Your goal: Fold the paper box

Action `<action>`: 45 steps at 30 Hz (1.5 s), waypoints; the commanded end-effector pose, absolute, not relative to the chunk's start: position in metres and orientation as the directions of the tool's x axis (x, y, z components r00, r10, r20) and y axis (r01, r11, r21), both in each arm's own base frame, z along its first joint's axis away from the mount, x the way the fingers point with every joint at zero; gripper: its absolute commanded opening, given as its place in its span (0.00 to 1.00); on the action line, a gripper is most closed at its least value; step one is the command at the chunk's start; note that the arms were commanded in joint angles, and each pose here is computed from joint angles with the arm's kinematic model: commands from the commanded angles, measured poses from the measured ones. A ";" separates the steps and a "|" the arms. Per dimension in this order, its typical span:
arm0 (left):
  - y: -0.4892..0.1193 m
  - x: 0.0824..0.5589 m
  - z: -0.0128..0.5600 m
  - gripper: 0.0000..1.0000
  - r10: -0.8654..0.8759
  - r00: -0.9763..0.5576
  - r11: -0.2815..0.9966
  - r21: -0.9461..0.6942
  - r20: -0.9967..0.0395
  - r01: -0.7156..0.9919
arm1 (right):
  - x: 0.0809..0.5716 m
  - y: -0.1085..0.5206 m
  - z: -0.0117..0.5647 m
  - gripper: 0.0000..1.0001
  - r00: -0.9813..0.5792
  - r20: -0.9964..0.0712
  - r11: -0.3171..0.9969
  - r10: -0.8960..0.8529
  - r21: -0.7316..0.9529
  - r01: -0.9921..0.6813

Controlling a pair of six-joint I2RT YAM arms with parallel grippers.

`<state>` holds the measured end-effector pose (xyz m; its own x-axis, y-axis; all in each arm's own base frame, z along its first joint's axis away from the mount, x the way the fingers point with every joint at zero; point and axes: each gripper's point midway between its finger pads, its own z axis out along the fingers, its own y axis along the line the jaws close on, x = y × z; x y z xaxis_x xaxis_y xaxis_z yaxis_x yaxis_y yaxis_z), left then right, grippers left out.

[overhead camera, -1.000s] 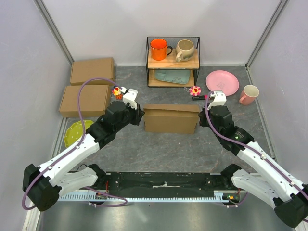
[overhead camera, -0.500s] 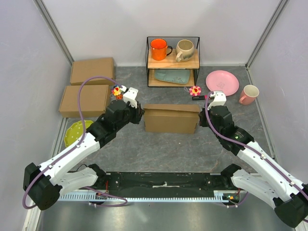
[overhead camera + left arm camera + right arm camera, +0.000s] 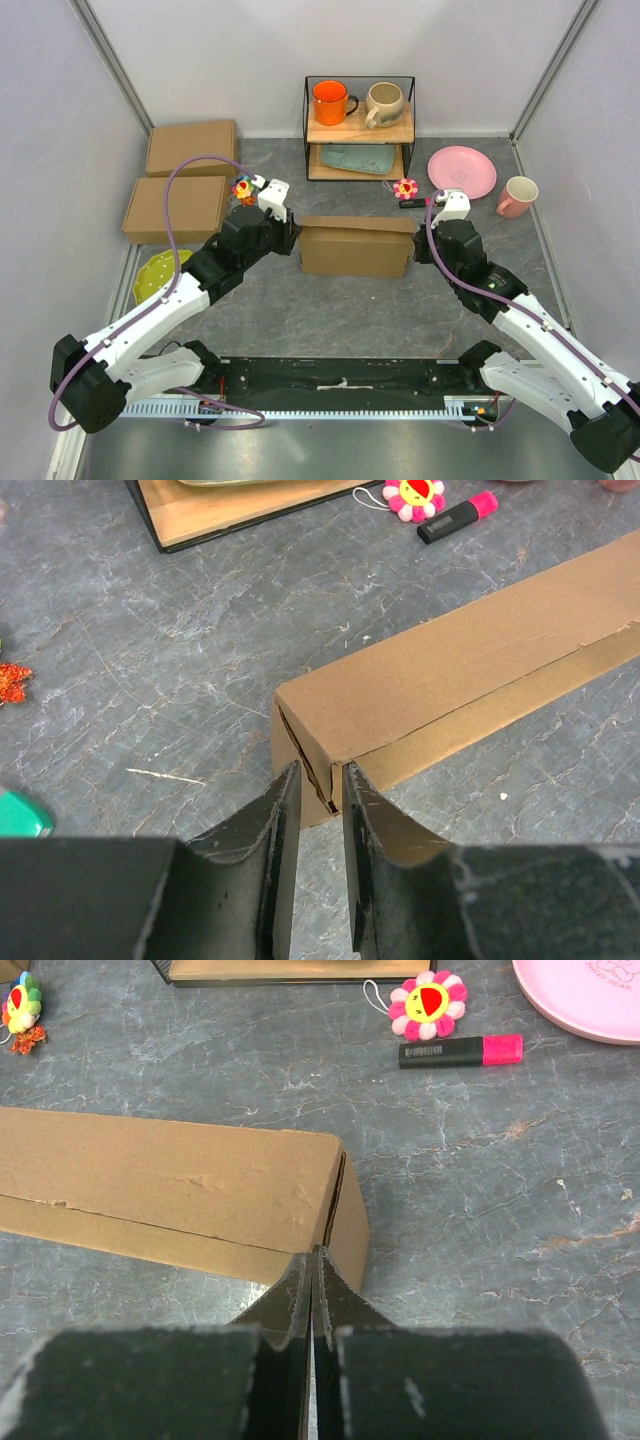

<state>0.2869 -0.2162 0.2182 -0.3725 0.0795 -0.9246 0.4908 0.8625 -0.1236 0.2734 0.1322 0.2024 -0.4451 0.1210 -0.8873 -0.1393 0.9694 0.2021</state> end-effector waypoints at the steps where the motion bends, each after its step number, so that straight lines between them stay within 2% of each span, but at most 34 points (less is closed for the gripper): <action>1: -0.222 0.296 0.252 0.29 0.057 -0.282 0.856 -0.098 -0.958 0.508 | 0.262 0.128 0.177 0.00 -0.524 -0.849 0.977 0.074 0.167 -0.133; 6: -0.222 0.297 0.247 0.26 0.072 -0.287 0.858 -0.087 -0.955 0.507 | 0.262 0.128 0.178 0.00 -0.522 -0.850 0.977 0.075 0.169 -0.134; 10: -0.223 0.298 0.242 0.08 0.082 -0.292 0.854 -0.084 -0.953 0.514 | 0.261 0.128 0.175 0.00 -0.527 -0.847 0.977 0.073 0.168 -0.134; 13: -0.225 0.298 0.240 0.02 0.086 -0.295 0.852 -0.083 -0.952 0.517 | 0.259 0.128 0.173 0.00 -0.530 -0.845 0.976 0.073 0.169 -0.135; 24: -0.229 0.290 0.221 0.02 0.096 -0.297 0.824 -0.092 -0.950 0.559 | 0.259 0.129 0.175 0.00 -0.528 -0.846 0.975 0.079 0.177 -0.138; 35: -0.215 0.269 0.139 0.02 0.066 -0.497 0.868 -0.196 -0.865 0.457 | 0.259 0.131 0.177 0.00 -0.529 -0.845 0.972 0.085 0.188 -0.144; 37: -0.214 0.268 0.136 0.02 0.066 -0.508 0.871 -0.199 -0.859 0.449 | 0.260 0.131 0.180 0.02 -0.524 -0.848 0.972 0.087 0.188 -0.143; 45: -0.215 0.276 0.156 0.02 0.070 -0.468 0.872 -0.174 -0.881 0.457 | 0.265 0.132 0.209 0.23 -0.473 -0.874 0.968 0.115 0.206 -0.146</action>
